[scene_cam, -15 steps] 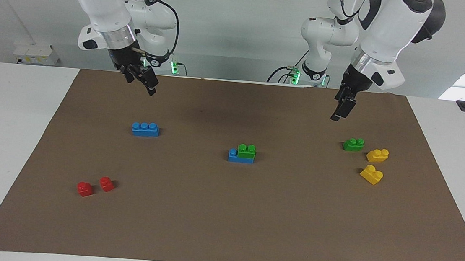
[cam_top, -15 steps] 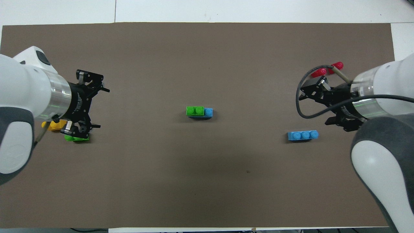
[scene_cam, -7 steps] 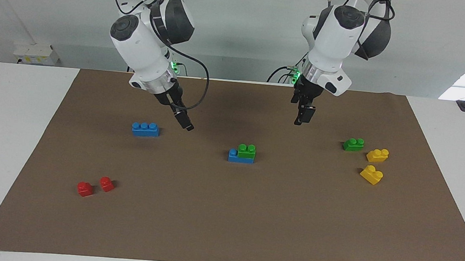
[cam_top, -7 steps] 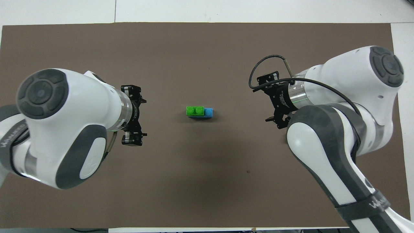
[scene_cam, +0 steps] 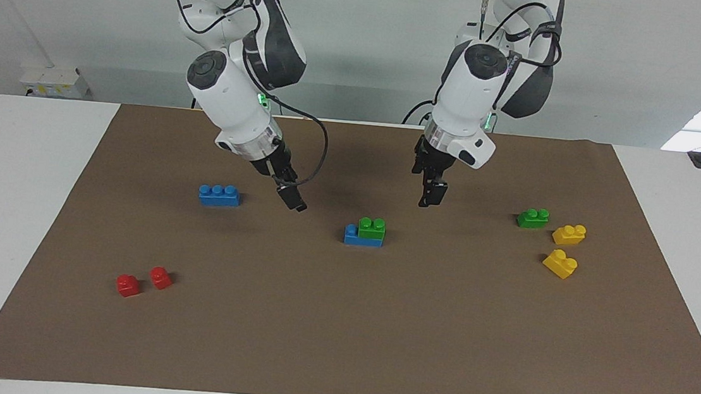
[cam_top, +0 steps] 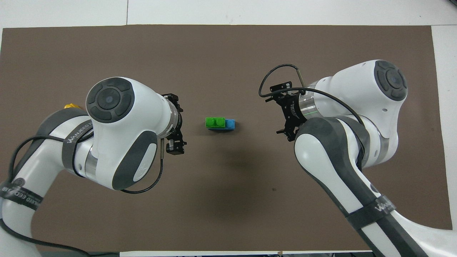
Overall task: Remove green block with left arm and hold with right
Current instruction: 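Reach the left gripper and the right gripper toward the joined green-blue bricks, then grasp the green brick with the left gripper while the right gripper grasps the blue brick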
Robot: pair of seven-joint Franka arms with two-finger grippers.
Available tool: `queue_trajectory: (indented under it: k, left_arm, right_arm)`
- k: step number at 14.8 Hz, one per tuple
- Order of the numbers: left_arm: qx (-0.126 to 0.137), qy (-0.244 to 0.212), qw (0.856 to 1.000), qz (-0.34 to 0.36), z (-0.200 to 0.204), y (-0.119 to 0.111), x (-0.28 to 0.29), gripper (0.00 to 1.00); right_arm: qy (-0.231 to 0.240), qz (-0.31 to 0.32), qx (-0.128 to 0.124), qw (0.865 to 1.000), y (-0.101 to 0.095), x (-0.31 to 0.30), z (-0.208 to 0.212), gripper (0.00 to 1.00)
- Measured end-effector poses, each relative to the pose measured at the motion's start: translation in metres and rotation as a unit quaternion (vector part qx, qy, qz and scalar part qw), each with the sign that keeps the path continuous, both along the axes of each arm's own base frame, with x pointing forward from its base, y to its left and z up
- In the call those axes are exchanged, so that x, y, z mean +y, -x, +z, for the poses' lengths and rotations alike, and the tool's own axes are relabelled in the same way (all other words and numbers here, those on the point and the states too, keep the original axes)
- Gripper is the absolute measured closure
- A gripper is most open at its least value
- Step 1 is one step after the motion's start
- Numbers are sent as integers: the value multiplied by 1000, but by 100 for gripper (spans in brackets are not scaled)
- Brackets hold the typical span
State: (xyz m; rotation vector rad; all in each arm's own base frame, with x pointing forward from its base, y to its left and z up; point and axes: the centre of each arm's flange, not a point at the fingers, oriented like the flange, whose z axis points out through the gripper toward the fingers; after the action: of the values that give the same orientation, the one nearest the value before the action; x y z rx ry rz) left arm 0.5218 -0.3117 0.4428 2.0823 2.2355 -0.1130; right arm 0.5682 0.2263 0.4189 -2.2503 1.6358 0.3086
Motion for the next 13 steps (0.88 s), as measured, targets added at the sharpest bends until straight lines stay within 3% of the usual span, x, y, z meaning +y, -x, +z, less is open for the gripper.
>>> queue_trajectory:
  k: [3,13]
  left_arm:
    - [-2,4,1000,23,-15,-9,-7,0]
    - [7,-1,999,37,-64,-14,-48,0]
  right_arm:
    - [-34,-39,14,999,-3,6,-13,0]
    - [-54,-89,8,995,11,37,-47,0]
